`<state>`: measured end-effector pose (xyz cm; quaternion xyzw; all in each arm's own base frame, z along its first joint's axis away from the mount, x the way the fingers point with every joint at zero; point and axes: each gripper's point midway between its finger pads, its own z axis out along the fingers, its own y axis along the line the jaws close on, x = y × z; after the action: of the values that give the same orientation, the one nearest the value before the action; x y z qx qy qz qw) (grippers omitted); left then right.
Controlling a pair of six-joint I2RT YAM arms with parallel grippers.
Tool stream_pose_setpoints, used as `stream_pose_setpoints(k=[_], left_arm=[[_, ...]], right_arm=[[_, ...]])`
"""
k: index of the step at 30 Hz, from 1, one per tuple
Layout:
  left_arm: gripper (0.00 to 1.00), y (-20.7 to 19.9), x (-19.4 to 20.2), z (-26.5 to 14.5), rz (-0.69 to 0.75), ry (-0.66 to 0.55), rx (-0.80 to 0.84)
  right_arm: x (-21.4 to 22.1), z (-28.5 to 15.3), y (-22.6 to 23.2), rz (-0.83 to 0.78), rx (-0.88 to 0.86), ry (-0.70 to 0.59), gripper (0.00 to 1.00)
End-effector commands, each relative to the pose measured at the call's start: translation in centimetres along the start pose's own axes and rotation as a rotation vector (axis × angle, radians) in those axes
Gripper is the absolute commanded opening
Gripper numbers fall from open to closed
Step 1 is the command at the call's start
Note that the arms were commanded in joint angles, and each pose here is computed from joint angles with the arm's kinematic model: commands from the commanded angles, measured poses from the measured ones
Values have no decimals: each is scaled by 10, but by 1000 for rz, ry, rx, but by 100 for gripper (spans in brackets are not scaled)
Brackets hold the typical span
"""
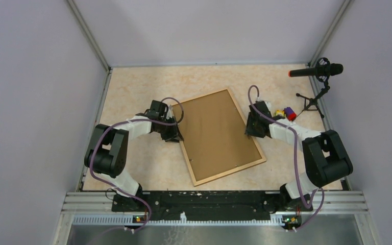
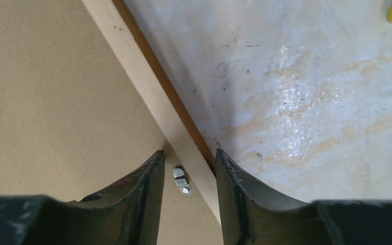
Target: Put the photo into the frame
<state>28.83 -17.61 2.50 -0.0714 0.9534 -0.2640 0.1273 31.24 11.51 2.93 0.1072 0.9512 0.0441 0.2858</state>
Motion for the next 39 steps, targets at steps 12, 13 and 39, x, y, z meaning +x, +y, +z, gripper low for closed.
stream_pose_setpoints(k=[12,13,39], left_arm=[[32,17,10,5,0,19,-57],[32,16,9,5,0,19,-55],[30,15,7,5,-4,13,-52]], right_arm=[[26,-10,-13,-177,20,147,39],[26,-10,-14,-183,22,149,39],[27,-17,-16,-197,122,130,7]])
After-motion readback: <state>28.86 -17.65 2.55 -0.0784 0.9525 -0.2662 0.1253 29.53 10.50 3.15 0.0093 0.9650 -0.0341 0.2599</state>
